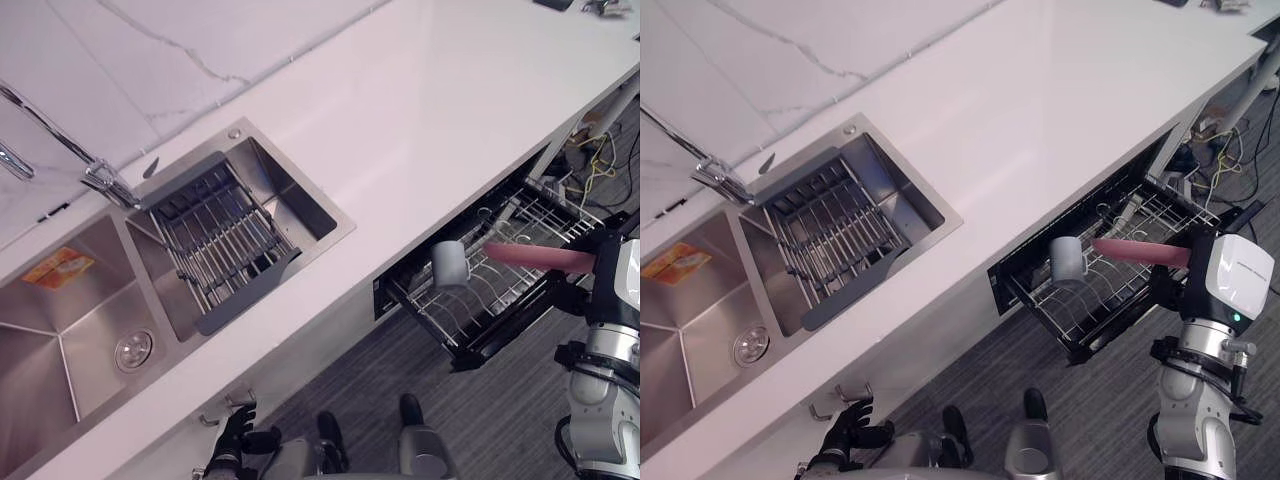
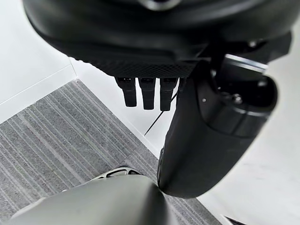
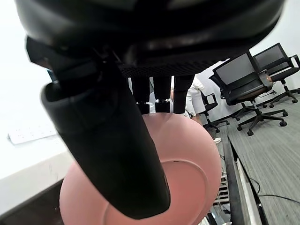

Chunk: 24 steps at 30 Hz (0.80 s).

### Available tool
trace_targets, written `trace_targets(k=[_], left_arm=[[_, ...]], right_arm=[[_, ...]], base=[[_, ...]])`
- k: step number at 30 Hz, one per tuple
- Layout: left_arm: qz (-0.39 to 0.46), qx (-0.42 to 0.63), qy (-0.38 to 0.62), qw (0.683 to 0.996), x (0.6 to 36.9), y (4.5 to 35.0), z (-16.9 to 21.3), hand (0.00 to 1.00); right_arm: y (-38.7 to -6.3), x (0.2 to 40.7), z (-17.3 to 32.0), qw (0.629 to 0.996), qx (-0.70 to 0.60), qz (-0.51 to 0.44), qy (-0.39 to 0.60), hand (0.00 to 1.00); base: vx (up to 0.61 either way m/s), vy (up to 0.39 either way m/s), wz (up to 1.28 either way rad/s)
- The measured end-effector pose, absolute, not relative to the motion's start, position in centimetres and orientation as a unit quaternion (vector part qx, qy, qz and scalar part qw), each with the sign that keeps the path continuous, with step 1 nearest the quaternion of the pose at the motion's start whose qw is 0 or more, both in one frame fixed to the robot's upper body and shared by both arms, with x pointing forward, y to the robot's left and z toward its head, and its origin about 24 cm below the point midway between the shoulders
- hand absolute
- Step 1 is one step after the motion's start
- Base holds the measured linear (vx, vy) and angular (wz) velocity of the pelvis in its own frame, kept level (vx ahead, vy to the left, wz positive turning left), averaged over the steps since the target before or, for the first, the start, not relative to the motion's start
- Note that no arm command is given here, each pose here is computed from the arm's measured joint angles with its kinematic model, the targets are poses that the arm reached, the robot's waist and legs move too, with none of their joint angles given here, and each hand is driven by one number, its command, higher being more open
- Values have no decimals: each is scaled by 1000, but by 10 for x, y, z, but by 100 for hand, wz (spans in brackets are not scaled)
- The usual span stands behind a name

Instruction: Walk over to the sink, pick up the cup, carry it to the dishwasher, place the cup inside the dishwasher, then close the dishwasher door

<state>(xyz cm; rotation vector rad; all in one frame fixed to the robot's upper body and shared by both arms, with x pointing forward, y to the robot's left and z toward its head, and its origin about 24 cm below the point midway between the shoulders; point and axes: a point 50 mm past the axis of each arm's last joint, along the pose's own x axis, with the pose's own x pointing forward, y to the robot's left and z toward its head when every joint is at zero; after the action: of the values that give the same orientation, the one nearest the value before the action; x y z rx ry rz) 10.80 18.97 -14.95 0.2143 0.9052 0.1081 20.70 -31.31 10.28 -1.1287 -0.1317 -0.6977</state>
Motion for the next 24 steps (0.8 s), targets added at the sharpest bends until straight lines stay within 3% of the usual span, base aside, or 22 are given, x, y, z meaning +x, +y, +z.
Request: trace_targets(k=[13, 23, 24], left_arm=[[41, 118, 395, 910, 139, 191, -139, 90], [47, 115, 380, 916, 147, 194, -134, 90], [48, 115, 380, 917, 148, 194, -134, 90]], right_arm=[[-309, 248, 91, 832, -455, -313, -46, 30], [-318, 253, 96, 830, -428, -355, -42, 30], [-319, 254, 98, 828, -425, -363, -46, 90]], base=[[-3, -1, 1], [-7, -4, 1], [0, 0, 0]])
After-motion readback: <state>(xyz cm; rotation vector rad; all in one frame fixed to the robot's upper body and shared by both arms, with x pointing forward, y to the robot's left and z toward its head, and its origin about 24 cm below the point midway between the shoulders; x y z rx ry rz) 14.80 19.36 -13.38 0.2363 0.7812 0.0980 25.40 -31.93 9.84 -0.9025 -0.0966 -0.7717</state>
